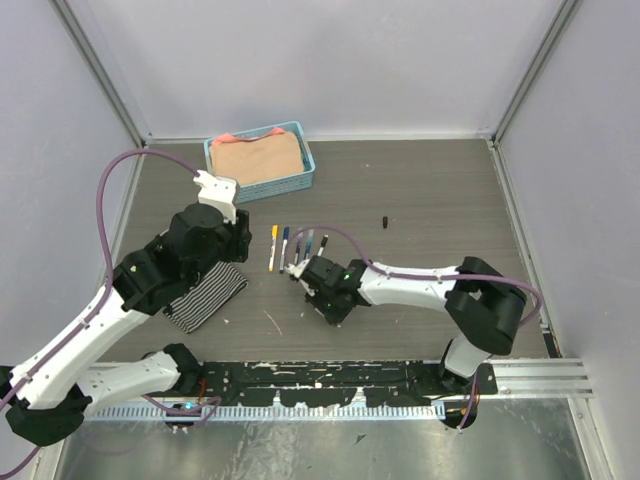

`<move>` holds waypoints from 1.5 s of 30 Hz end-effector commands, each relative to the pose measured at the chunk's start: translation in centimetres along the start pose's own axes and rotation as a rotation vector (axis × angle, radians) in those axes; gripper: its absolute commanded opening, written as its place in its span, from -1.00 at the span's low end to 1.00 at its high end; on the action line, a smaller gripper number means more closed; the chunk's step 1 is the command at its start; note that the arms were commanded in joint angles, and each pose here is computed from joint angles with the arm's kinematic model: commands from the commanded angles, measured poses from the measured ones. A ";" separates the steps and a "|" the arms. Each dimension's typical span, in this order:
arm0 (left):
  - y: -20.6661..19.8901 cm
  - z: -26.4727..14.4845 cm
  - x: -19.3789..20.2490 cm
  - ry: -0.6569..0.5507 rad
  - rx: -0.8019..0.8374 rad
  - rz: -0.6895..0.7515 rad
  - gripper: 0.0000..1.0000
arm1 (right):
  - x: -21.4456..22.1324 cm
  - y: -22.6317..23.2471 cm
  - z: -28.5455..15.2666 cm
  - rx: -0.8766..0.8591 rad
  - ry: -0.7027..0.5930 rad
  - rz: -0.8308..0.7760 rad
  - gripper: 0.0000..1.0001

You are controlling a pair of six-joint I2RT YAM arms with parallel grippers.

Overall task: Insert the pens into the pen caps
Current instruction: Place the pen at the center of the board, then pick up the pen from the center of the board.

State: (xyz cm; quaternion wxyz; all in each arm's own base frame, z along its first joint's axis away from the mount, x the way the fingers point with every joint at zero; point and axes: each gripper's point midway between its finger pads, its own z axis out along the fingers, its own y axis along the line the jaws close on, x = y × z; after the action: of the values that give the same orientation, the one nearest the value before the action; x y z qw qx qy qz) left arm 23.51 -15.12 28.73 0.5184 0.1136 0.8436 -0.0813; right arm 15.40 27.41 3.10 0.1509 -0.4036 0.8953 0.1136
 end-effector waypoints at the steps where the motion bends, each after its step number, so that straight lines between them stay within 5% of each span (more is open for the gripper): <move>1: 0.6 -0.3 -0.5 -0.032 -0.018 -0.017 0.15 | -1.3 1.1 1.2 0.031 -0.035 -0.094 -0.84; 4: 0.5 -0.3 -0.5 -0.032 -0.016 -0.015 0.16 | -0.8 1.5 2.0 0.036 -0.017 -0.114 -0.78; 7: 0.5 -0.2 -0.5 -0.028 -0.019 -0.011 0.17 | -0.4 1.6 2.2 0.045 -0.005 -0.121 -0.43; 12: 0.2 0.0 -0.3 -0.019 -0.008 -0.002 0.19 | -0.2 1.4 1.5 0.056 -0.028 -0.105 -0.16; 23: -1.9 0.8 0.3 0.029 0.098 0.090 0.30 | 1.1 0.6 -0.4 0.094 -0.074 0.019 0.03; 29: -4.2 1.2 2.8 0.129 0.258 0.246 0.50 | -1.2 -0.8 -4.4 0.094 -0.291 0.239 0.17; 37: -6.9 2.7 6.4 0.245 0.359 0.367 0.68 | -2.1 -8.6 -10.9 0.028 -0.614 0.699 0.20; 45: -12.2 4.1 11.9 0.371 0.459 0.612 0.73 | -2.7 -13.1 -16.5 -0.100 -0.839 0.845 0.20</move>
State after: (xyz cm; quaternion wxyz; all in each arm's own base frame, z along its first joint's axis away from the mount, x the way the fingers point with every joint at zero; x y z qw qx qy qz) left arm 19.86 -24.45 18.91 0.3489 0.4177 0.8335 -0.0950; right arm 23.70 14.40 14.23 0.3889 0.0680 0.8808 0.2615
